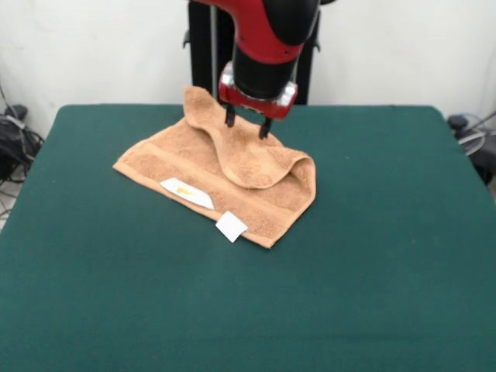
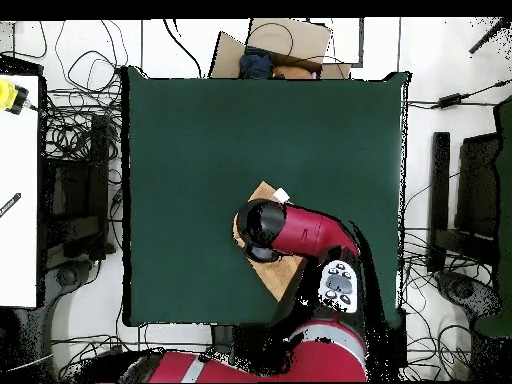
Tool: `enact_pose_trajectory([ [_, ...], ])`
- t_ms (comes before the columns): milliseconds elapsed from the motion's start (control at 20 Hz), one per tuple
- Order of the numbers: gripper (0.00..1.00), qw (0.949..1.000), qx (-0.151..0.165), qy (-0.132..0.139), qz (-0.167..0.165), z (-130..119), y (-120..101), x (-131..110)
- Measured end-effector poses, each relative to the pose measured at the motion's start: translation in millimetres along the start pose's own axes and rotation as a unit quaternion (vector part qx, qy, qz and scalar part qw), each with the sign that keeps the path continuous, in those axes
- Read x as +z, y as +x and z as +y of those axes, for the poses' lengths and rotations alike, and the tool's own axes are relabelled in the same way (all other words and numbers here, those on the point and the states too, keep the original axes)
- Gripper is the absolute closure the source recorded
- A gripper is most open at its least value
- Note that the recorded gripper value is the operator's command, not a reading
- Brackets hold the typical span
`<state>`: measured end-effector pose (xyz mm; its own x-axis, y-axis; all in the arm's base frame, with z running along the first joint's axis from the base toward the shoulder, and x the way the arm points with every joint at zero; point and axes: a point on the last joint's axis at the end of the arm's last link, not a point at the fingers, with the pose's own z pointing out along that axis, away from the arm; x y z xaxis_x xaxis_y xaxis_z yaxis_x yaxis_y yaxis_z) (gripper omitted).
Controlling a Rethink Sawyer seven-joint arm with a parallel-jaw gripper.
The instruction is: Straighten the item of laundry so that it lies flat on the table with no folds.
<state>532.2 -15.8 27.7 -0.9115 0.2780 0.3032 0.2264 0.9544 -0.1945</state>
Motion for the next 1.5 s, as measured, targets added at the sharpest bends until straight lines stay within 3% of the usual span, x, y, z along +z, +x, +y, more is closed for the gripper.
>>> enact_pose_trajectory([
  [600,0.00,0.9991,-0.010,0.042,0.001,-38.7,8.9,1.1],
  [1250,0.00,0.9984,0.042,0.027,0.026,-109.8,4.6,24.0],
  [1500,0.00,0.9972,0.065,0.002,0.035,-132.1,1.3,34.2],
])
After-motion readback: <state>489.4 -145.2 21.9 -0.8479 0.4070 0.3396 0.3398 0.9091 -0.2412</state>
